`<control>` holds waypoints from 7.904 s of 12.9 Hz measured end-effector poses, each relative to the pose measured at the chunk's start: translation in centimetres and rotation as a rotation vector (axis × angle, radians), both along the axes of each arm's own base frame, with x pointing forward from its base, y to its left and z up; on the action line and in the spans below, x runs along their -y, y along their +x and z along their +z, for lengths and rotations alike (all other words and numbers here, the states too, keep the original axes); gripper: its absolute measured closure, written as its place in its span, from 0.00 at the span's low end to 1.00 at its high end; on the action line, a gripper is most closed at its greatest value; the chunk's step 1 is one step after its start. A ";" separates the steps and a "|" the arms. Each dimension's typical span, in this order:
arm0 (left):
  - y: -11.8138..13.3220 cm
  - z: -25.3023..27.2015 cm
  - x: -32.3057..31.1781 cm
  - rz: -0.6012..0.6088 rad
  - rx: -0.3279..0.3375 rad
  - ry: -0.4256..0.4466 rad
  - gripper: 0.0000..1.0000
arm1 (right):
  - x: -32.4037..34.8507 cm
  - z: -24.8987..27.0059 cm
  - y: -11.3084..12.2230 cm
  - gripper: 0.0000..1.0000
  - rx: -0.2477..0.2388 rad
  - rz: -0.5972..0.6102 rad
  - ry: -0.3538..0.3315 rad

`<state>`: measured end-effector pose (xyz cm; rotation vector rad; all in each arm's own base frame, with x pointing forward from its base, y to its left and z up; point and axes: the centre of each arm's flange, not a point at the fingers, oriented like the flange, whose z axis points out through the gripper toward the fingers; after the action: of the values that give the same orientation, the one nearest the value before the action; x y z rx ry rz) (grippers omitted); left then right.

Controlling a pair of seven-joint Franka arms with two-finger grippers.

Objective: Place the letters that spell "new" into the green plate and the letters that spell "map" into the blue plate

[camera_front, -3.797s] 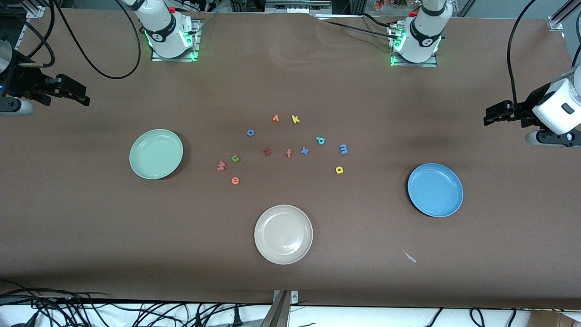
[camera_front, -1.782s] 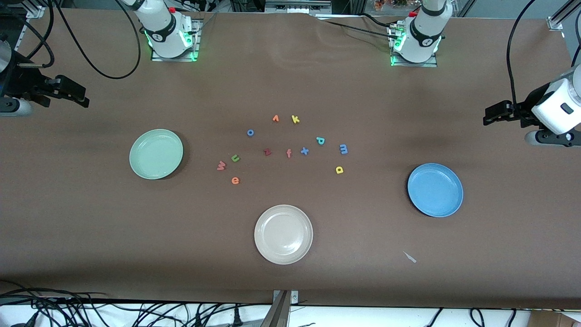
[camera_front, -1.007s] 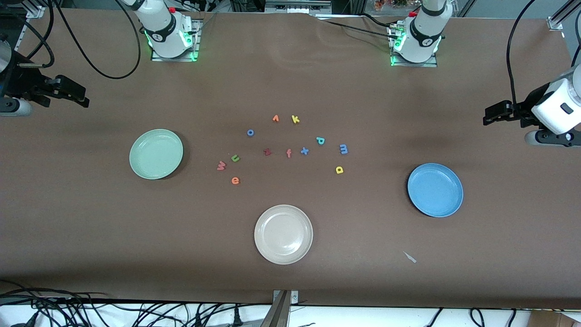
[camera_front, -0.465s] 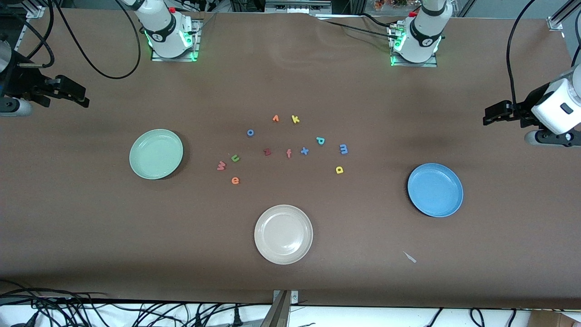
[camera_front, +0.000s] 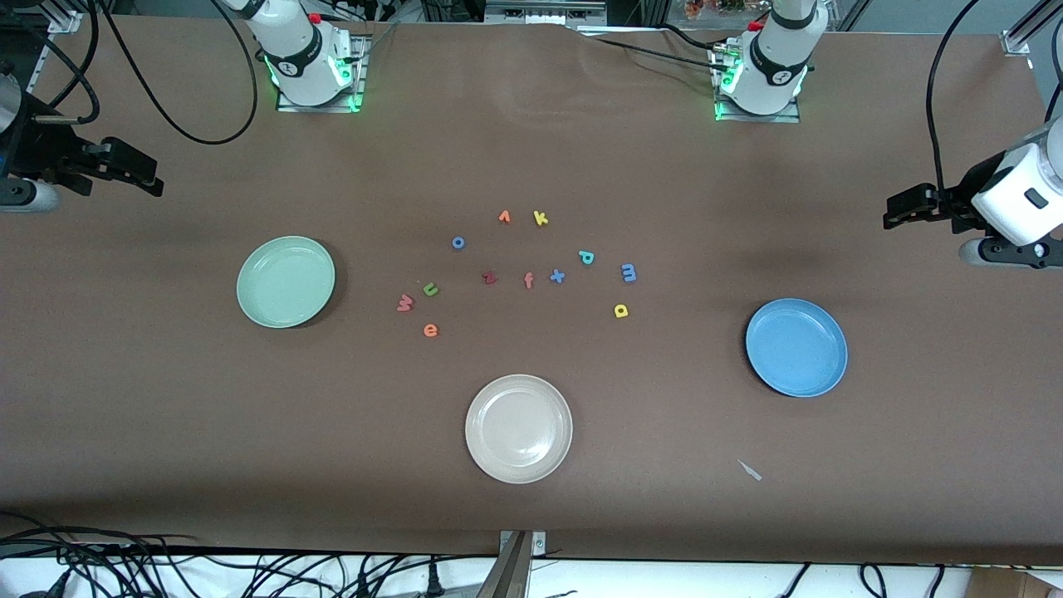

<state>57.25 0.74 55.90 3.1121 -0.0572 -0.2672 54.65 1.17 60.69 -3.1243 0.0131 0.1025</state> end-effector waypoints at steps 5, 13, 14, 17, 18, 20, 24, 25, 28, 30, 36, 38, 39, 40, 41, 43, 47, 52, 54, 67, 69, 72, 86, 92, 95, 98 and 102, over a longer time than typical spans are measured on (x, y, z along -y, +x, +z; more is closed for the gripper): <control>0.0 0.0 0.0 0.000 0.000 0.000 0.00 | -0.4 0.0 0.1 0.00 0.007 0.008 0.000; 0.0 0.0 0.2 -0.004 -0.001 0.000 0.00 | -1.7 0.1 0.3 0.00 0.027 0.032 -0.001; 0.0 0.0 0.2 -0.004 0.000 0.000 0.00 | -1.7 0.1 0.3 0.00 0.027 0.032 -0.001; 0.0 0.0 0.3 -0.006 -0.001 -0.001 0.00 | -1.6 0.1 0.3 0.00 0.027 0.031 -0.011; 0.0 0.0 0.3 -0.006 -0.001 -0.001 0.00 | -1.6 0.0 0.3 0.00 0.025 0.032 -0.016; 0.0 0.0 0.4 -0.006 -0.001 -0.001 0.00 | -2.1 -0.6 0.4 0.00 0.010 0.033 -0.017; 0.2 -0.8 2.7 -0.008 -0.015 0.004 0.00 | -7.2 -5.8 1.6 0.00 -0.088 0.074 -0.028; 0.2 -1.0 4.4 -0.010 -0.020 0.008 0.00 | -8.1 -7.7 2.0 0.00 -0.120 0.084 -0.031; -0.3 -2.8 11.9 0.019 -0.050 0.028 0.00 | -11.1 -13.8 3.5 0.00 -0.139 0.041 -0.044; -0.3 -4.8 16.7 0.067 -0.046 0.033 0.00 | -14.4 -17.6 4.1 0.00 -0.105 -0.055 -0.054; -2.6 -15.4 25.9 0.162 0.038 -0.011 0.00 | -26.5 -29.1 3.4 0.00 -0.034 -0.448 -0.074; -4.7 -19.1 28.9 0.174 0.033 -0.011 0.00 | -29.0 -32.6 2.8 0.04 -0.020 -0.560 -0.071; -5.4 -20.8 30.1 0.182 0.033 -0.003 0.00 | -29.8 -34.1 2.4 0.15 -0.020 -0.606 -0.073; -5.8 -22.7 31.2 0.187 0.043 0.018 0.00 | -30.2 -35.4 2.2 0.15 -0.022 -0.640 -0.077; -6.1 -24.7 32.3 0.194 0.056 0.042 0.00 | -30.4 -36.5 2.1 0.21 -0.023 -0.666 -0.079; -6.8 -28.9 34.1 0.195 0.069 0.080 0.00 | -30.8 -38.6 1.7 0.27 -0.007 -0.721 -0.062; -7.2 -34.9 34.8 0.199 0.030 0.065 0.00 | -31.8 -41.3 0.4 0.31 -0.002 -0.751 -0.057; -7.4 -37.5 34.6 0.192 0.006 0.065 0.08 | -31.0 -42.6 -0.6 0.31 -0.021 -0.754 -0.086; -7.5 -38.2 34.4 0.189 -0.003 0.071 0.14 | -30.9 -42.8 -0.7 0.36 -0.024 -0.764 -0.091; -4.6 -36.4 31.8 0.092 -0.085 0.131 0.73 | -21.6 -32.3 2.8 0.74 -0.021 -0.635 -0.173; -1.5 -32.5 29.3 0.025 -0.117 0.144 0.73 | -16.1 -32.3 3.5 0.74 -0.041 -0.601 -0.205; 2.3 -28.7 22.7 -0.109 -0.139 0.107 0.73 | -8.7 -35.3 2.4 0.74 -0.099 -0.539 -0.218; 9.4 -29.8 6.2 -0.345 -0.070 0.082 0.24 | -18.8 -34.8 2.4 0.04 0.015 -0.374 -0.070; 7.9 -27.8 16.4 -0.123 -0.060 0.013 0.00 | -24.9 -41.4 0.6 0.22 0.045 -0.379 -0.038; 5.5 -29.2 23.8 -0.011 -0.020 0.001 0.00 | -25.0 -42.0 0.7 0.32 0.056 -0.378 -0.034; 2.2 -32.3 28.2 0.136 0.037 -0.049 0.00 | -25.4 -43.0 0.5 0.58 0.069 -0.370 -0.028; -0.8 -34.1 33.2 0.265 0.063 -0.035 0.00 | -26.0 -42.6 0.6 0.72 0.078 -0.362 -0.021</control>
<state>56.43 -32.43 21.78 3.0445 0.3425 -0.1590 55.25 27.17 18.11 -3.0814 0.5766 -0.0254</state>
